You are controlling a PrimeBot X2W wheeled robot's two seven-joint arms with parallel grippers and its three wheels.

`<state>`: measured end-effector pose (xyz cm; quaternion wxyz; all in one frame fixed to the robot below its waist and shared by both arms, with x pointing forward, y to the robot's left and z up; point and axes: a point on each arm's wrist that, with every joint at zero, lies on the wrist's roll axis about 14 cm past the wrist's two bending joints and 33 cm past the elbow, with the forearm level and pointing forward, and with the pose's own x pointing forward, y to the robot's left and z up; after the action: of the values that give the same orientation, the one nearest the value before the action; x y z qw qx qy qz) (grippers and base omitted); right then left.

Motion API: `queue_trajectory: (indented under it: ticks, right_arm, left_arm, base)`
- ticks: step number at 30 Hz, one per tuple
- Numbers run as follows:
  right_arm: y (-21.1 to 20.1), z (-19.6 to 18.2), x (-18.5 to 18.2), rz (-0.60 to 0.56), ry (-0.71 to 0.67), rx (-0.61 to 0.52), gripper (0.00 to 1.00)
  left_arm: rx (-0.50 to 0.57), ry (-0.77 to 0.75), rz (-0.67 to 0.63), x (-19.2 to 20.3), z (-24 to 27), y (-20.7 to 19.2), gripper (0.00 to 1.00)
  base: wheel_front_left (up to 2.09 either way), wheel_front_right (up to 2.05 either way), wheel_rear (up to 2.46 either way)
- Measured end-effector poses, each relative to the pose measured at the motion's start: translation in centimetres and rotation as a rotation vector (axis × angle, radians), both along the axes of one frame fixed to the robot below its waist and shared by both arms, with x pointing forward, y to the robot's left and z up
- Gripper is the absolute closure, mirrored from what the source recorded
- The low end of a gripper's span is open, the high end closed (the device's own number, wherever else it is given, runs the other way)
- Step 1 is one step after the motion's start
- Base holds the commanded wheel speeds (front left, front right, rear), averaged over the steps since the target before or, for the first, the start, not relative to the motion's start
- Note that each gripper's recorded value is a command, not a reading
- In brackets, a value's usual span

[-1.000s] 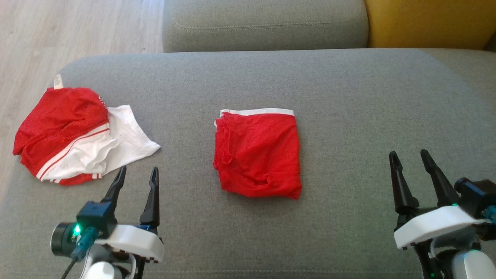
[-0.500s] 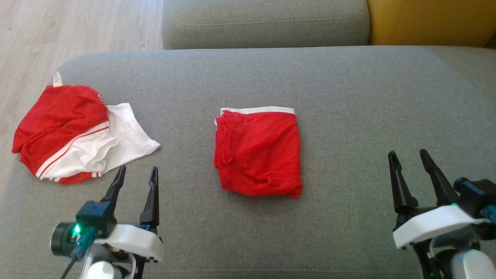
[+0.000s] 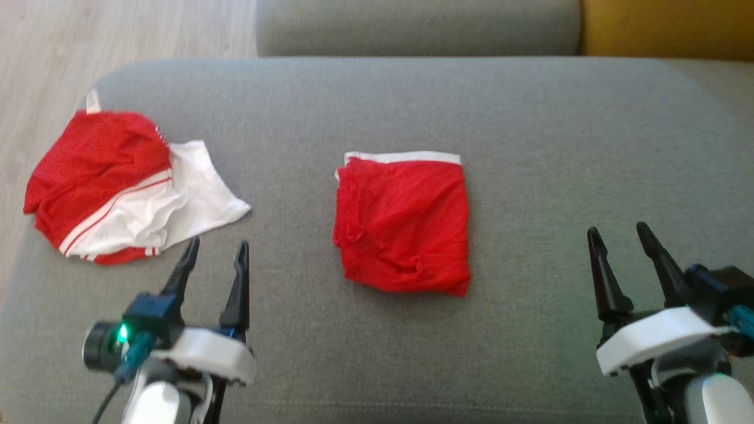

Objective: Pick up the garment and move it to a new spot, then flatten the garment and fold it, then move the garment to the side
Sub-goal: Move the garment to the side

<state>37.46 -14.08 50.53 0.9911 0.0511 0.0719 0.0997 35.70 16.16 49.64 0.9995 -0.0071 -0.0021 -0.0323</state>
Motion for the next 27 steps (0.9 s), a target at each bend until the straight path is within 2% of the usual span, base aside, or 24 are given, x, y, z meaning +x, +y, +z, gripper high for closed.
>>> queue_trajectory:
  ticks: [4, 8, 15, 20, 26, 27]
  right_arm:
    - [1.6, -1.3, 1.5, 0.06, 0.035, -0.045, 0.0]
    - [5.2, -3.2, 3.3, 0.17, 0.085, -0.057, 0.0]
    - [9.4, -9.9, 3.6, 0.313, 0.278, -0.089, 0.0]
    - [10.6, -13.7, 3.5, 0.358, 0.386, -0.129, 0.0]
    - [11.9, -14.2, 4.5, 0.378, 0.409, -0.112, 0.0]
    - [12.1, -14.2, 4.6, 0.381, 0.413, -0.107, 0.33]
  left_arm:
    - [0.003, -0.032, -0.002, 1.7, 0.9, 0.0, 0.0]
    - [0.001, -0.056, -0.001, 2.8, 1.3, -0.1, 0.0]
    - [-0.002, -0.018, 0.031, 3.2, -0.2, 0.9, 0.0]
    - [0.004, -0.008, 0.057, 3.8, -0.6, 1.7, 0.0]
    - [0.001, 0.009, 0.06, 4.1, -1.3, 1.7, 0.0]
    - [0.0, 0.009, 0.058, 4.1, -1.3, 1.6, 0.0]
  base:
    - [0.0, 0.0, 0.0]
    - [0.0, 0.0, 0.0]
    - [0.0, 0.0, 0.0]
    - [0.0, 0.0, 0.0]
    - [0.0, 0.0, 0.0]
    - [0.0, 0.0, 0.0]
